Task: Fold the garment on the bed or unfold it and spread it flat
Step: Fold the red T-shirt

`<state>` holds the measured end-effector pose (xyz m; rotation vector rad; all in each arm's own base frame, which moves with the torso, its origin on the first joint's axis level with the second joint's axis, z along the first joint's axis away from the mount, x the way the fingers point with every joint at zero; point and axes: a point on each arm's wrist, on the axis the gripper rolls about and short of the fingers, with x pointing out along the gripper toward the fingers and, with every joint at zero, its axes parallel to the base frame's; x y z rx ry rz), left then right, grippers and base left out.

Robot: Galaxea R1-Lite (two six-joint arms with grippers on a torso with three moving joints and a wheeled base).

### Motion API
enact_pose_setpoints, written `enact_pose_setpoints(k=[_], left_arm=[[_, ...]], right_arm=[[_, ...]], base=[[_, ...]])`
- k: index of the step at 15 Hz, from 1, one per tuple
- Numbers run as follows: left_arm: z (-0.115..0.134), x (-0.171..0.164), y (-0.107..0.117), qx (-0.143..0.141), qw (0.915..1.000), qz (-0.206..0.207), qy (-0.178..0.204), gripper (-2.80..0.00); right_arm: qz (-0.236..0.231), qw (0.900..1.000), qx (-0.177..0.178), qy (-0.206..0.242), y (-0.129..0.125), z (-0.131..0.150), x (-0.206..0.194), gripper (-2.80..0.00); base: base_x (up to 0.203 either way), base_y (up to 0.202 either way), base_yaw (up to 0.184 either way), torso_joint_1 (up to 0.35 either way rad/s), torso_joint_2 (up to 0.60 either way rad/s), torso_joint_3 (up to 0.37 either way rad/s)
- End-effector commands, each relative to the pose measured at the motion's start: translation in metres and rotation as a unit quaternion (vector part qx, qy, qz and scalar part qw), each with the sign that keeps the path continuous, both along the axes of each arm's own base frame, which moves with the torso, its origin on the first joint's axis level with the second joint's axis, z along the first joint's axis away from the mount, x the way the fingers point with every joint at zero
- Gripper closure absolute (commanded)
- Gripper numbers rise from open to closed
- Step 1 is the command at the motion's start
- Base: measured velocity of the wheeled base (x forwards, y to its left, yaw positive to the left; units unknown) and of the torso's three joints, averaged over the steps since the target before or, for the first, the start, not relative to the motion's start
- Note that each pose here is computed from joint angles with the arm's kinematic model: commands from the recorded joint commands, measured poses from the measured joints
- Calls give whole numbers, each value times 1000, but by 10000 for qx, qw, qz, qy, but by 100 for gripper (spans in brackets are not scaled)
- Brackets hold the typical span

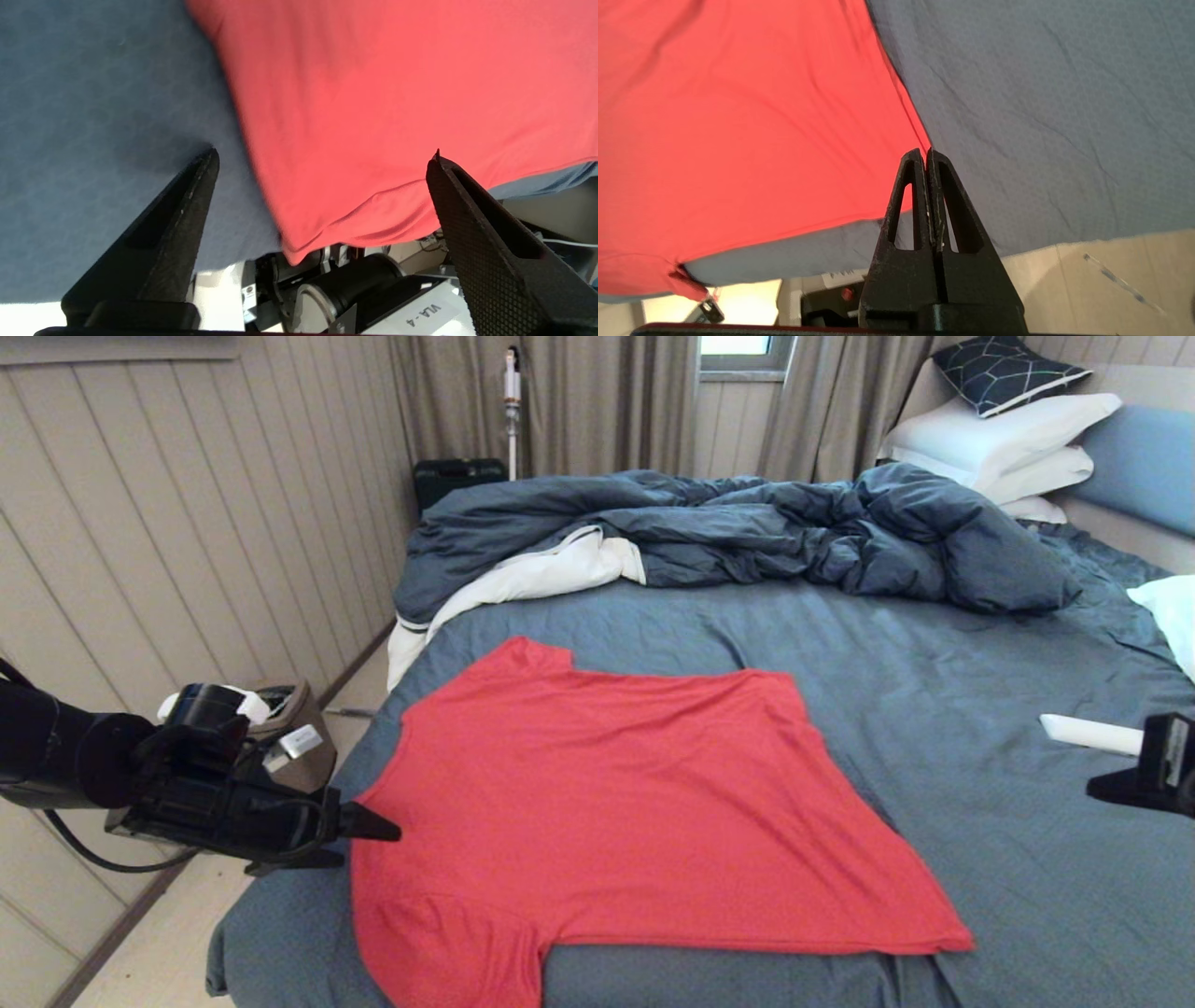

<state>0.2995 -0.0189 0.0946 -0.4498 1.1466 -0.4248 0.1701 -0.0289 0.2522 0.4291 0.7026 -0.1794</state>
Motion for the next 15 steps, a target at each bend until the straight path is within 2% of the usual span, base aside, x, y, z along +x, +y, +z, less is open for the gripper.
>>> enact_pose_setpoints(k=[1, 2, 3, 4, 8, 11, 13, 15], left_arm=[[-2, 2, -2, -18, 10000, -30, 34, -280], [-3, 1, -4, -17, 10000, -65, 54, -280], [-3, -1, -6, -19, 9999, -97, 74, -14], [-3, -1, -8, -19, 9999, -136, 69, 0], [-3, -6, -16, -28, 9996, -240, 110, 0], [0, -10, -16, -34, 9996, -260, 76, 0], [4, -11, -16, -32, 9997, -249, 17, 0], [6, -11, -14, -34, 9998, -215, -22, 0]], right_arm=[[-22, 10000, 30, 17, -1, -1, 0, 0], [-17, 10000, 37, 35, -1, -2, 1, 0], [-25, 10000, 42, 64, -1, -4, 0, 0], [-20, 10000, 46, 61, -1, -5, 0, 0], [-139, 9998, 126, 32, -8, -8, -2, 0], [-58, 9997, 230, 102, -9, -14, -6, 0], [6, 9991, 245, 342, -8, -26, -6, 0], [124, 9962, 291, 809, -6, -50, -8, 0]], base=[[0, 0, 0, 0, 0, 0], [0, 0, 0, 0, 0, 0], [0, 0, 0, 0, 0, 0], [0, 0, 0, 0, 0, 0], [0, 0, 0, 0, 0, 0], [0, 0, 0, 0, 0, 0], [0, 0, 0, 0, 0, 0], [0, 0, 0, 0, 0, 0]])
